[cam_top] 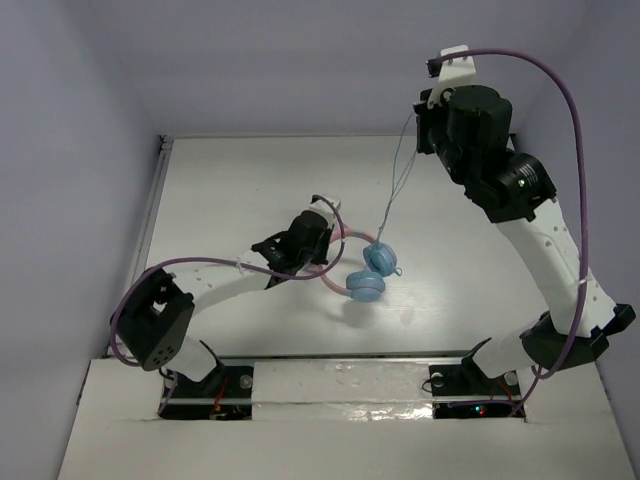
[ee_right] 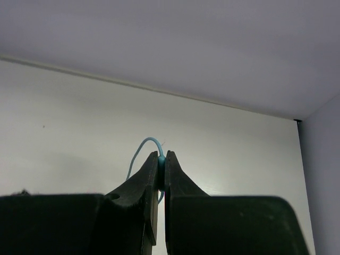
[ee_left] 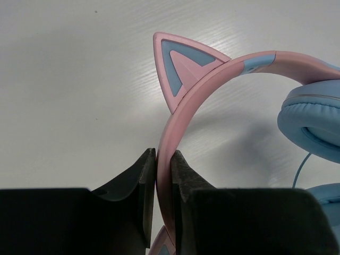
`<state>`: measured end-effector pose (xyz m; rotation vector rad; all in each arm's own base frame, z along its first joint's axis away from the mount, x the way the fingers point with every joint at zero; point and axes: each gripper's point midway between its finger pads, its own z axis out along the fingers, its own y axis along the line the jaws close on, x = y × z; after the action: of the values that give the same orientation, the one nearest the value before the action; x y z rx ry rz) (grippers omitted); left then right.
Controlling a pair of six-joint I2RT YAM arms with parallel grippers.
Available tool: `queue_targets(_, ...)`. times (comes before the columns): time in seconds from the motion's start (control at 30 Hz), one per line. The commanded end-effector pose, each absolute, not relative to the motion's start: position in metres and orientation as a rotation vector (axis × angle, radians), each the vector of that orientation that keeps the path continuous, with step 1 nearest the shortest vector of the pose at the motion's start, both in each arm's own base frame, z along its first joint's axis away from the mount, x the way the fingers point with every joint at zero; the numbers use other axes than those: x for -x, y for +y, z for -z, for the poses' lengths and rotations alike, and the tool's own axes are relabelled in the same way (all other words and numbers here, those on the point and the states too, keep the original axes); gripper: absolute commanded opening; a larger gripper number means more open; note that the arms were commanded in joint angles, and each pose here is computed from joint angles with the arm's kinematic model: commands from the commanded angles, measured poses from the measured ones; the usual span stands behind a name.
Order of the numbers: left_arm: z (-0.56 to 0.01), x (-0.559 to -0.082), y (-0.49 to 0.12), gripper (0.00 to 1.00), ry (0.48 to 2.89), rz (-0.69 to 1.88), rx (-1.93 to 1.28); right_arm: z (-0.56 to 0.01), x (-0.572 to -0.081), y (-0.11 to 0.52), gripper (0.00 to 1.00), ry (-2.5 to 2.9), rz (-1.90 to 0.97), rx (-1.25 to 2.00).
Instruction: Wrap the headphones
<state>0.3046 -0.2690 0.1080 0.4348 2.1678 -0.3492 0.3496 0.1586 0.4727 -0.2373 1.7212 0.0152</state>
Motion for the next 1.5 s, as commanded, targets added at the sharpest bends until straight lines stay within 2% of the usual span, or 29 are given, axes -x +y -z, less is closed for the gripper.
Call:
queue_targets(0.0,-0.123,-0.295,-0.291,0.0,2.113,0.44,-0.456,-0.503,-0.371,0.142,0.0,1.609,-0.01,0.047)
queue_targets(0.23,-0.128,-0.28,-0.303,0.0,2.118,0.483,-0.514,-0.474,-0.402,0.13,0.0,1.597,0.013,-0.067)
queue_targets(0.43,-0.161,-0.271,-0.303,0.0,2.08,0.547,-0.528,-0.415,-0.413,0.11,0.0,1.674,0.089,-0.132)
queue_targets(0.73,-0.247,-0.268,-0.289,0.0,1.913,0.76,-0.472,-0.36,-0.403,0.09,0.0,1.725,0.028,-0.22)
queue_targets(0.97,-0.318,-0.272,-0.268,0.0,1.769,0.906,-0.49,-0.288,-0.397,0.127,0.0,1.895,-0.169,-0.162)
queue_targets(1.0,-0.318,-0.272,-0.267,0.0,1.779,0.911,-0.489,-0.279,-0.395,0.133,0.04,1.916,-0.205,-0.163)
queue_targets(1.03,-0.321,-0.271,-0.269,0.0,1.78,0.925,-0.496,-0.275,-0.393,0.144,0.2,1.93,-0.269,-0.134)
queue_targets(1.13,-0.325,-0.275,-0.269,0.0,1.796,0.941,-0.471,-0.265,-0.386,0.167,0.48,1.97,-0.4,-0.07)
queue_targets(1.17,-0.328,-0.28,-0.268,0.0,1.8,0.941,-0.457,-0.265,-0.384,0.171,0.64,1.971,-0.434,-0.063)
queue_targets(1.2,-0.329,-0.281,-0.269,0.0,1.808,0.948,-0.445,-0.268,-0.383,0.175,0.71,1.961,-0.462,-0.054)
queue_targets(1.27,-0.328,-0.289,-0.263,0.0,1.832,0.928,-0.411,-0.274,-0.381,0.181,0.82,1.943,-0.547,-0.034)
queue_targets(1.3,-0.329,-0.294,-0.261,0.0,1.839,0.924,-0.395,-0.279,-0.383,0.179,0.84,1.93,-0.581,-0.057)
queue_targets(1.37,-0.326,-0.304,-0.253,0.0,1.856,0.924,-0.35,-0.298,-0.378,0.186,0.88,1.889,-0.685,-0.026)
queue_targets(1.47,-0.325,-0.309,-0.251,0.0,1.863,0.964,-0.322,-0.319,-0.376,0.184,0.87,1.841,-0.7,-0.044)
